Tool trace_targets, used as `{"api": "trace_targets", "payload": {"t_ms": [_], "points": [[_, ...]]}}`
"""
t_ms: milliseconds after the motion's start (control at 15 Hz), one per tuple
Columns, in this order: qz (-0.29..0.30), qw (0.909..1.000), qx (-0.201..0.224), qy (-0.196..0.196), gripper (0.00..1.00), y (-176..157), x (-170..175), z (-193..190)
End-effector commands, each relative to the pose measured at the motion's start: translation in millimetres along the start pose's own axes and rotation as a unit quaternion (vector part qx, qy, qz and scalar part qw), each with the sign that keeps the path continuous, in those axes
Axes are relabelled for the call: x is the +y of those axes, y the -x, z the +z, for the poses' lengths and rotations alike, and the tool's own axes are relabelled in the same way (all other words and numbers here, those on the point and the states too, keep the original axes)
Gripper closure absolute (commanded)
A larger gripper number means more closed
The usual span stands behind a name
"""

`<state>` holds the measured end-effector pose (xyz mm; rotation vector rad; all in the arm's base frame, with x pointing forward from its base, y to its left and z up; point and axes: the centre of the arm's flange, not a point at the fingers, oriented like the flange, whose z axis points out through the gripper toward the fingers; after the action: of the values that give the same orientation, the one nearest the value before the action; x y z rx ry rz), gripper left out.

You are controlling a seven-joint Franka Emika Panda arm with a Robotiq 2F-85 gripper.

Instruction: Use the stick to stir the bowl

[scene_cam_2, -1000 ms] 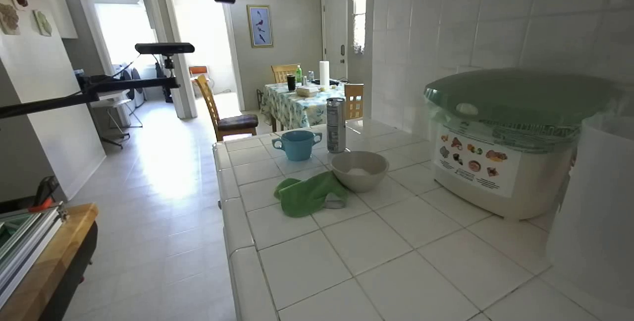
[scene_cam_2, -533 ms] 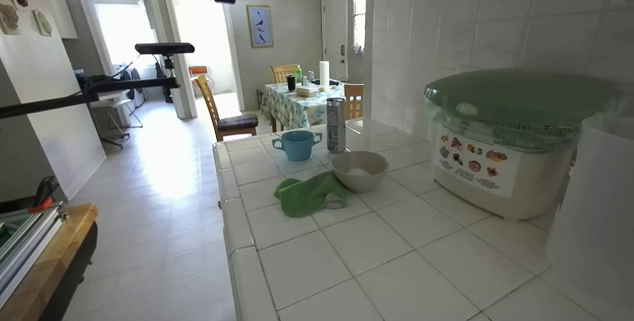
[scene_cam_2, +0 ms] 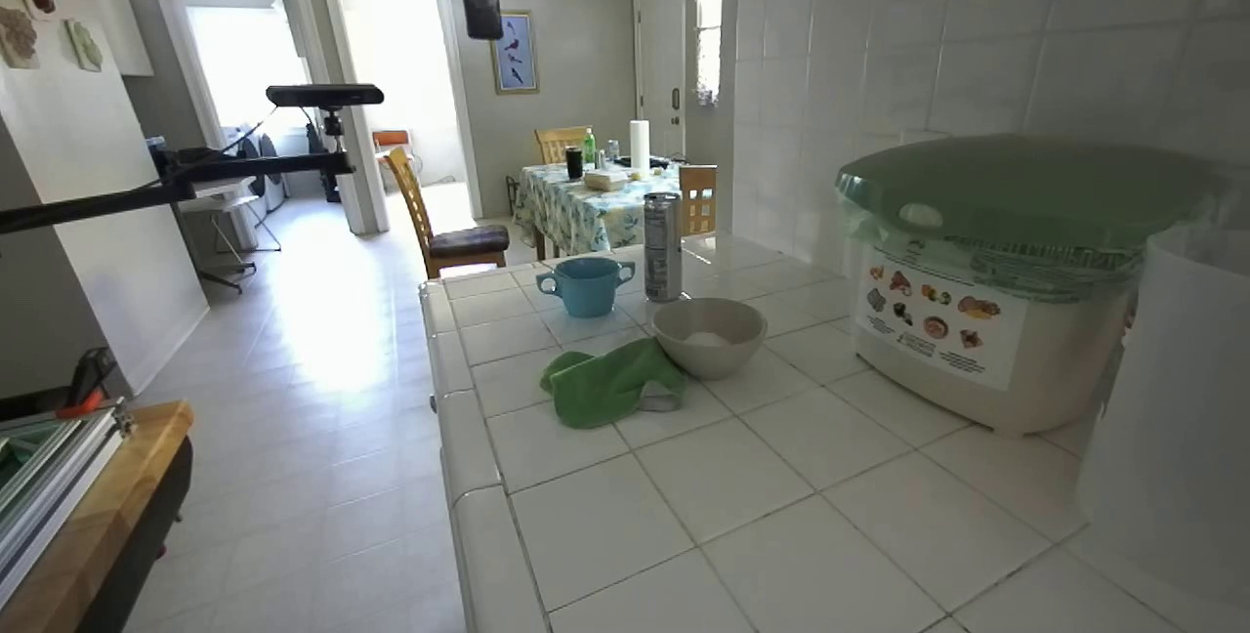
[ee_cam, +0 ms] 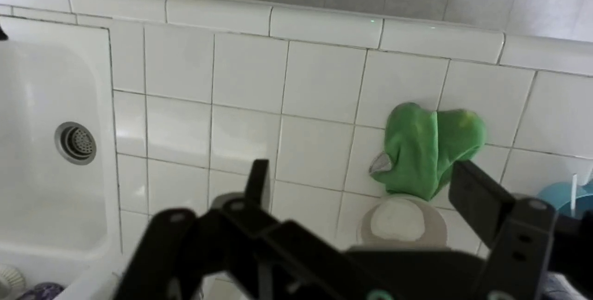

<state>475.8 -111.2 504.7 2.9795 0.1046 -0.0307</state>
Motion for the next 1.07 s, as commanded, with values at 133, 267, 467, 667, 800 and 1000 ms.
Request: {"api": "trace_targets", "payload": {"t_ms": [133, 267, 467, 667, 800, 1000], "points": [[0.000, 0.9989, 0.046, -0.012, 0.00, -31.6, -32.4, 13.8], [-0.026, 0.9973, 0.068, -0.012, 0.00, -42.6, -48.4, 18.7], [-0.051, 0.9948, 0.088, -0.007, 0.00, -60.6, -72.1, 26.5], [-0.035, 0.9954, 0.087, 0.021, 0.00, -72.5, -87.7, 34.0], [0.004, 0.9961, 0.084, 0.026, 0.00, -75.5, -87.3, 38.3], [0.074, 0.9931, 0.087, 0.027, 0.00, -75.2, -79.1, 35.8]]}}
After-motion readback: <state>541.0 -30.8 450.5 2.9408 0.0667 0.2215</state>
